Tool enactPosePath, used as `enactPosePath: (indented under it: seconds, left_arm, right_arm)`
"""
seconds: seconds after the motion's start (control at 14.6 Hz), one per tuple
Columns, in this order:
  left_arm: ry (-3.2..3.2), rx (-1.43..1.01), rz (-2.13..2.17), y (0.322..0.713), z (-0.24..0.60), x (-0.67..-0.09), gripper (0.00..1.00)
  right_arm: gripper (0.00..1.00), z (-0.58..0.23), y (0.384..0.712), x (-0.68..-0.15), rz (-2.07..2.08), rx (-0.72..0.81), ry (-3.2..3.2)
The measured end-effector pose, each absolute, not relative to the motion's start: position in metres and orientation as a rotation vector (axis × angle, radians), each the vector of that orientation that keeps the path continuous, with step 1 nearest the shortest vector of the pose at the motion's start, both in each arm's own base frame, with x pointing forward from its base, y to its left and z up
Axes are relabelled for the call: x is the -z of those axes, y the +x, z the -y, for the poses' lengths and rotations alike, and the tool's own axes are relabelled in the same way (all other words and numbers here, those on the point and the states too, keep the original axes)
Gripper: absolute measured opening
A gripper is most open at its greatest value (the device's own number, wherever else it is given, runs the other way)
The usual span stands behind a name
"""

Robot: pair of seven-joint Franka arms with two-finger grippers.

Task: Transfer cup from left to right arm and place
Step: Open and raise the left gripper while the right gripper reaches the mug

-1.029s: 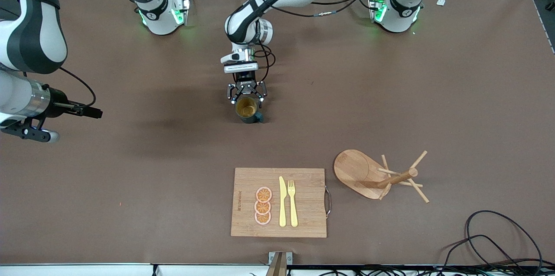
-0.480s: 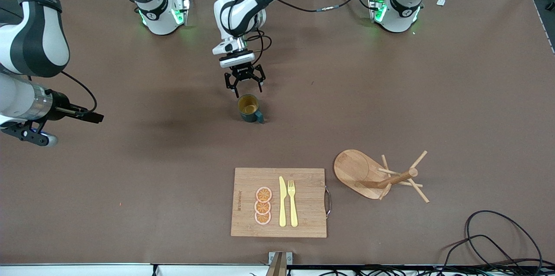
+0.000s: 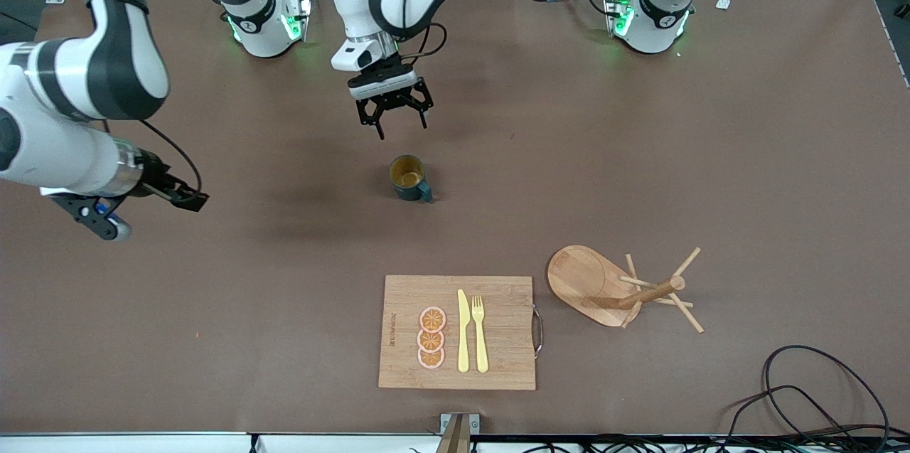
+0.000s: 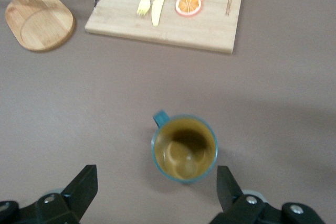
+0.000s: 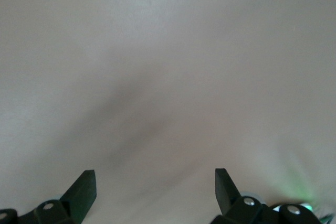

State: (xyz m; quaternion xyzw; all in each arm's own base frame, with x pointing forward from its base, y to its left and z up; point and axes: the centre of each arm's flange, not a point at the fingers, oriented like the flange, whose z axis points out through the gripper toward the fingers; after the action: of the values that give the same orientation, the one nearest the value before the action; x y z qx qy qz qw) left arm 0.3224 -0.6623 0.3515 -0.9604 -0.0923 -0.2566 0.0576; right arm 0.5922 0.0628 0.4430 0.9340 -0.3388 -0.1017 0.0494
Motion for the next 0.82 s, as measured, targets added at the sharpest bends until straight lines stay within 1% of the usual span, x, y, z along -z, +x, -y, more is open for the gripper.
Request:
enactPosePath:
  seconds: [0.34,0.55,0.82]
  left_arm:
    - [-3.017,0.605,0.232,0.412,0.594,-0.453,1.00]
    - [-3.074,0.514,0.196,0.461,0.544,-0.490,1.00]
    - [-3.116,0.369,0.107,0.526,0.462,-0.519,1.00]
  right_arm:
    - [1.00,-0.156,0.578,-0.437,1.313,0.244,2.692]
    - [1.00,-0.206,0.568,-0.431,1.562,0.222,2.584]
    - [1.00,-0.260,0.551,-0.414,1.824,0.211,2.444]
